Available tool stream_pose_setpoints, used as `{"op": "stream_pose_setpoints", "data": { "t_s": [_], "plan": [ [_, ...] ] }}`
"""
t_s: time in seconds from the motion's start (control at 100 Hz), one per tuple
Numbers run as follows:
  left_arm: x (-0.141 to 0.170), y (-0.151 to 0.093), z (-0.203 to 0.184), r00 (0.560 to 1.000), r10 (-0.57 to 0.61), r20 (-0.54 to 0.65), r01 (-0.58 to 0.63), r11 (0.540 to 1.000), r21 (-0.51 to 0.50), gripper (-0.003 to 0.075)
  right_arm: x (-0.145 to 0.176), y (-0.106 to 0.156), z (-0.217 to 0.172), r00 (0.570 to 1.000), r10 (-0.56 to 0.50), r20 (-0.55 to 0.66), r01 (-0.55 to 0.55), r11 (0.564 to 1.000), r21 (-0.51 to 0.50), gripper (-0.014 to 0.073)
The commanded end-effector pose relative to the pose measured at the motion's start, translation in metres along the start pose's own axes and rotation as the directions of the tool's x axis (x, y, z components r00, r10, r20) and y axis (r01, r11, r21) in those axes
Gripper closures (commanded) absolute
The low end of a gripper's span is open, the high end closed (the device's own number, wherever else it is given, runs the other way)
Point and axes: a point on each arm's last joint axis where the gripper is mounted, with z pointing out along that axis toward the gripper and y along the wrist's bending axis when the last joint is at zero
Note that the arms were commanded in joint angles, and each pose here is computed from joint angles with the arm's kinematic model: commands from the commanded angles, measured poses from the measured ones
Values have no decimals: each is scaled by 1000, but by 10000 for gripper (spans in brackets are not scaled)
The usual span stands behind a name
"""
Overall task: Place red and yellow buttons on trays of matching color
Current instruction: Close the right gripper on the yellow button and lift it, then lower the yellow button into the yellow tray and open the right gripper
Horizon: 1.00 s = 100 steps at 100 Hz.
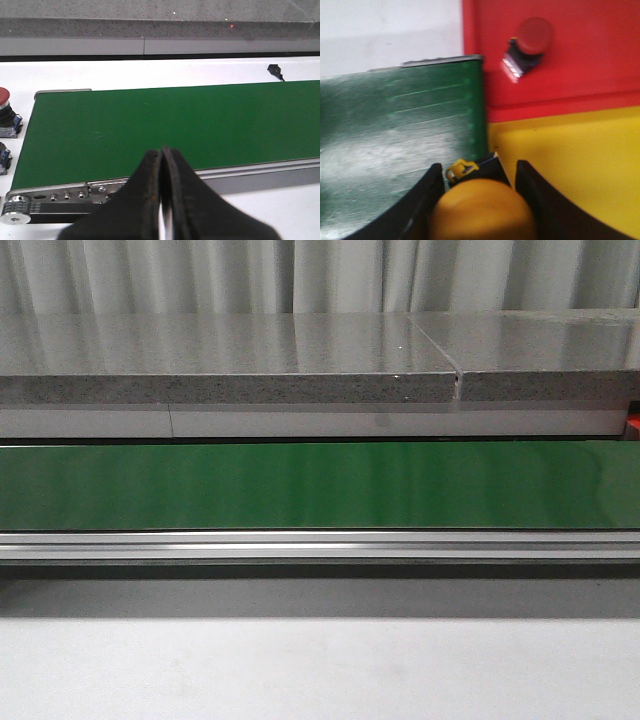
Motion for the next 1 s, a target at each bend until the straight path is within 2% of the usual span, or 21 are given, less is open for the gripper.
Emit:
{"op": "stream_pose_setpoints", "data": {
  "t_s": [0.0, 0.11, 0.23, 0.58, 0.99],
  "plan": [
    [-15, -2, -3, 995, -8, 97, 7, 1000, 12, 739, -6, -24, -15, 990, 78, 117, -87, 994, 67, 480],
    [-15, -2, -3, 995, -8, 97, 7, 1000, 12, 739, 2, -45, -8, 973, 157, 170, -177, 978, 114, 480],
    [-15, -2, -3, 995, -8, 97, 7, 1000, 12, 739, 13, -54, 10, 962, 211, 173, -233, 965, 120, 480],
    [-15, -2, -3, 995, -8, 97, 7, 1000, 12, 739, 31, -65, 81, 965, 260, 28, -261, 957, 124, 480],
    [-15, -2, -3, 995, -8, 97, 7, 1000, 12, 739, 40, -69, 114, 958, 284, -40, -278, 953, 125, 480]
  ]
}}
